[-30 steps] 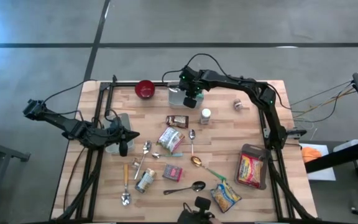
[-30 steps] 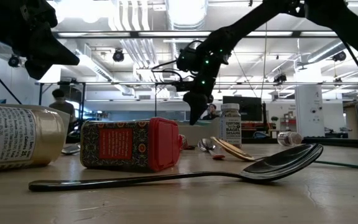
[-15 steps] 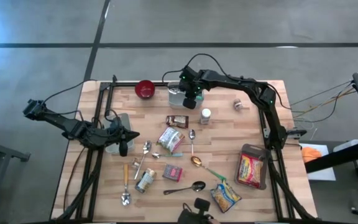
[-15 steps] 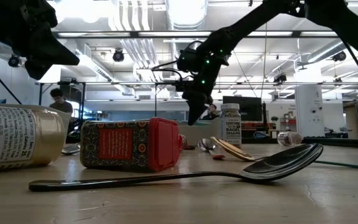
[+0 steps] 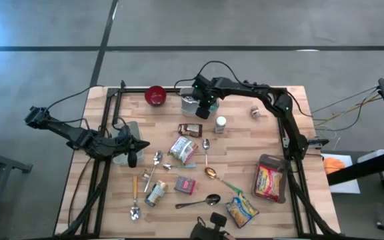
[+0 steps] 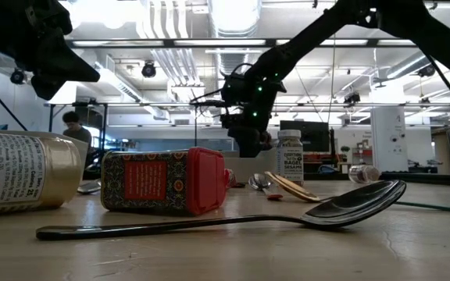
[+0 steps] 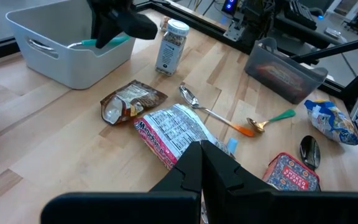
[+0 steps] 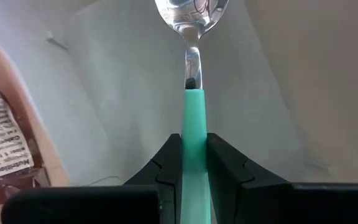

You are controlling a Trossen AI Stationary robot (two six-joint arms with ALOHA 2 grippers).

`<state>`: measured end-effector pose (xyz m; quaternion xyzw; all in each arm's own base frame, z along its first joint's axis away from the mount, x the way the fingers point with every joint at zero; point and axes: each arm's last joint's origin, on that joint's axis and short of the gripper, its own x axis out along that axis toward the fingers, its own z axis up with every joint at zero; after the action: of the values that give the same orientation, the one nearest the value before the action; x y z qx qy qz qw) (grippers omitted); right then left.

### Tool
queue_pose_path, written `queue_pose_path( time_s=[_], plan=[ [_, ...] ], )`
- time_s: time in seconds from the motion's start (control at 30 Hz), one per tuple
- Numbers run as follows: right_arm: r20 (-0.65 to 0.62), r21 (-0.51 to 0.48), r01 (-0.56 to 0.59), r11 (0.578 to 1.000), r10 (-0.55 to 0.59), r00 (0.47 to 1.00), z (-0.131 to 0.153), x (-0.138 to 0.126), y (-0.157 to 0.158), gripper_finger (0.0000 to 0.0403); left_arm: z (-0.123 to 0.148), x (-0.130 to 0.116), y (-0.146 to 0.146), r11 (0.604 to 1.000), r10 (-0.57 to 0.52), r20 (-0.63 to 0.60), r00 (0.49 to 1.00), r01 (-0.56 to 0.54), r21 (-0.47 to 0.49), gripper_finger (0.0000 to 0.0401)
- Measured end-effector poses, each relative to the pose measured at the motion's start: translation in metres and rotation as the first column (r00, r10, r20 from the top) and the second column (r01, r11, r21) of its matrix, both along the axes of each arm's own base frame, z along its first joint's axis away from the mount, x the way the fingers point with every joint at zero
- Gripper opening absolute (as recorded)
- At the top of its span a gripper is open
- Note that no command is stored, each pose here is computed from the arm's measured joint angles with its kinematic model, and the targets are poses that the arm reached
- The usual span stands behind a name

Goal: Pick & Place Food Item
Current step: Put the right blue spoon into the right gray bin

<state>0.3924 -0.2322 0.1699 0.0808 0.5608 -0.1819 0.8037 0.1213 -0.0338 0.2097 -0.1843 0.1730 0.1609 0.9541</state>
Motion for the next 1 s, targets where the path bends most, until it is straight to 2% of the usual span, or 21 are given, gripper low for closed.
queue_pose_path(
  time_s=[0.37, 0.57, 0.67, 1.0],
  plan=[
    [-0.023, 0.030, 0.042, 0.999, -0.041, 0.999, -0.016, 0.002, -0.002, 0.0040, 0.000, 0.000, 0.000, 1.000, 0.001, 0.000, 1.000, -0.001, 0.000, 0.0001],
    [-0.012, 0.049, 0.083, 0.995, -0.082, 0.997, -0.016, 0.002, -0.002, 0.0100, 0.000, 0.000, 0.000, 1.000, 0.000, 0.000, 1.000, 0.000, 0.000, 0.0001],
    [0.008, 0.090, 0.076, 0.993, -0.077, 0.997, -0.015, 0.002, -0.001, 0.0120, 0.000, 0.000, 0.000, 1.000, 0.000, 0.000, 1.000, 0.000, 0.000, 0.0000],
    [0.018, 0.120, 0.069, 0.990, -0.072, 0.997, -0.015, 0.002, 0.000, 0.0128, 0.000, 0.000, 0.000, 1.000, 0.000, 0.000, 1.000, 0.000, 0.000, 0.0001]
  ],
)
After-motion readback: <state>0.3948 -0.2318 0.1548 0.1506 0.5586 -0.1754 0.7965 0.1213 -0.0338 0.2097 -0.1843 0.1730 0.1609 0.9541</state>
